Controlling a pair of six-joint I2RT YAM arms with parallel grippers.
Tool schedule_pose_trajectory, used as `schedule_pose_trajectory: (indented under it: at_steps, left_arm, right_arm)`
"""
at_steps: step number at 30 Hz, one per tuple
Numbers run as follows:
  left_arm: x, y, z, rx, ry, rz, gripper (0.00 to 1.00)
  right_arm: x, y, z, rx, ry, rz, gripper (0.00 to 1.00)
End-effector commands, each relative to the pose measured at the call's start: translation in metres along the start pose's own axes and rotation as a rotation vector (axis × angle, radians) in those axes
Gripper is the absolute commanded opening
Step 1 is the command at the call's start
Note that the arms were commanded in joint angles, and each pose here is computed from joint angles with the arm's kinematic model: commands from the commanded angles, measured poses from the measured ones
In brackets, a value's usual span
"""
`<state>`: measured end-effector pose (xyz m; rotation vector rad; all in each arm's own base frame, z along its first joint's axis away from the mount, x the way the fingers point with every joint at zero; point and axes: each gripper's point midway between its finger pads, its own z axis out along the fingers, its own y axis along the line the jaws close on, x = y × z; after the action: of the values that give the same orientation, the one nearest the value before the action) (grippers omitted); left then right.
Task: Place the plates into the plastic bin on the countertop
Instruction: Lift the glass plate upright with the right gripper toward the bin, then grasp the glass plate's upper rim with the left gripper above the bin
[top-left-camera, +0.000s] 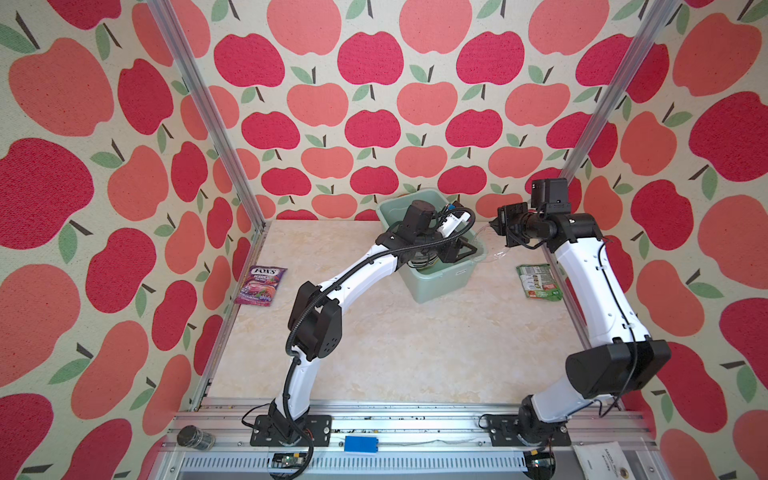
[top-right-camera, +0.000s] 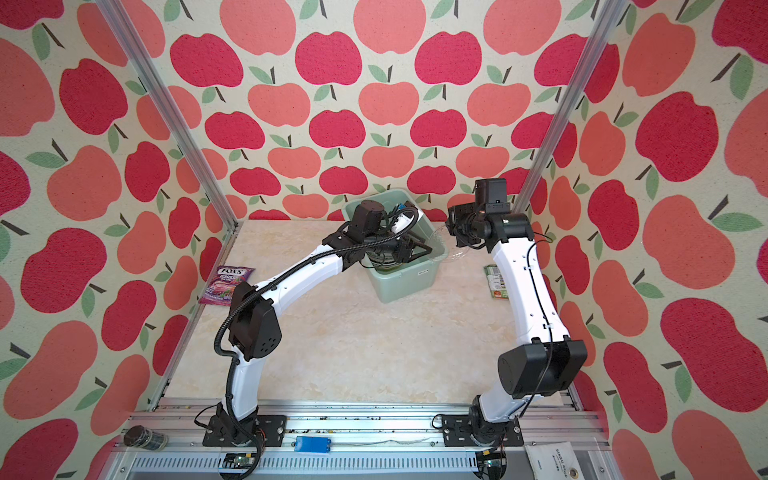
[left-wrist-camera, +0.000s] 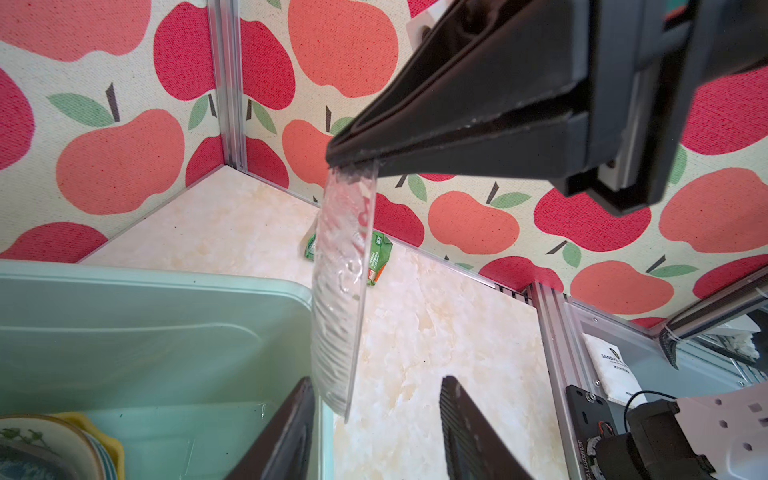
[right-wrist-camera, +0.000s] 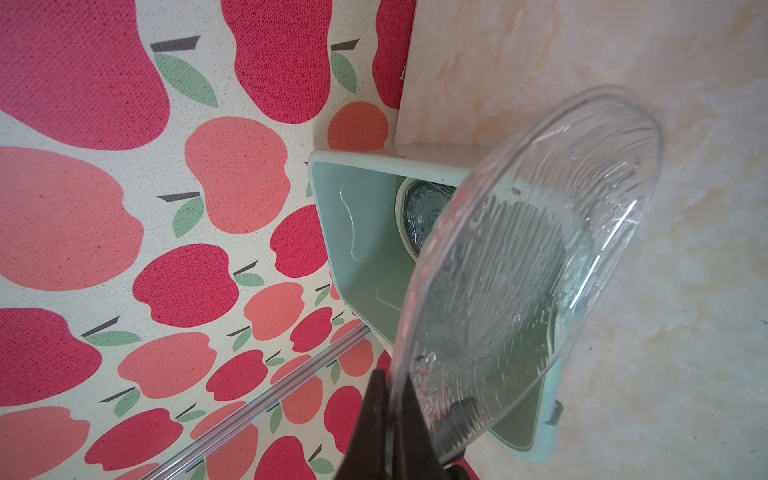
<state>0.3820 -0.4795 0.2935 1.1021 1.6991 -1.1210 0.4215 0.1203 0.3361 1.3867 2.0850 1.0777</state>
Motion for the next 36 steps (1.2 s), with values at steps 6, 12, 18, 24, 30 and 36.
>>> schedule_pose_trajectory:
  at_steps: [6,12,18,24,30,36]
  left_arm:
    - [-0.010,0.016,0.010,-0.108,-0.016,0.061,0.37]
    - [-0.008,0.028,0.016,-0.193,0.008,0.089,0.28]
    - [-0.006,0.037,0.016,-0.251,0.028,0.105,0.15]
    - [-0.008,0.036,0.014,-0.251,0.027,0.107,0.05]
    - [-0.017,0.042,0.003,-0.267,0.019,0.074,0.00]
    - [-0.031,0.060,-0.024,-0.294,0.010,-0.039,0.00]
  right_arm:
    - [0.014,0.006,-0.012,-0.047,0.037,-0.001,0.00]
    - [0.019,0.002,-0.012,-0.046,0.053,0.005,0.00]
    - [0.020,0.005,-0.011,-0.056,0.059,0.003,0.00]
    - [0.019,0.010,-0.010,-0.076,0.061,-0.006,0.00]
    - [0.009,0.018,-0.017,-0.129,0.038,-0.091,0.16]
    - [0.010,0.045,-0.034,-0.354,0.029,-0.344,0.44]
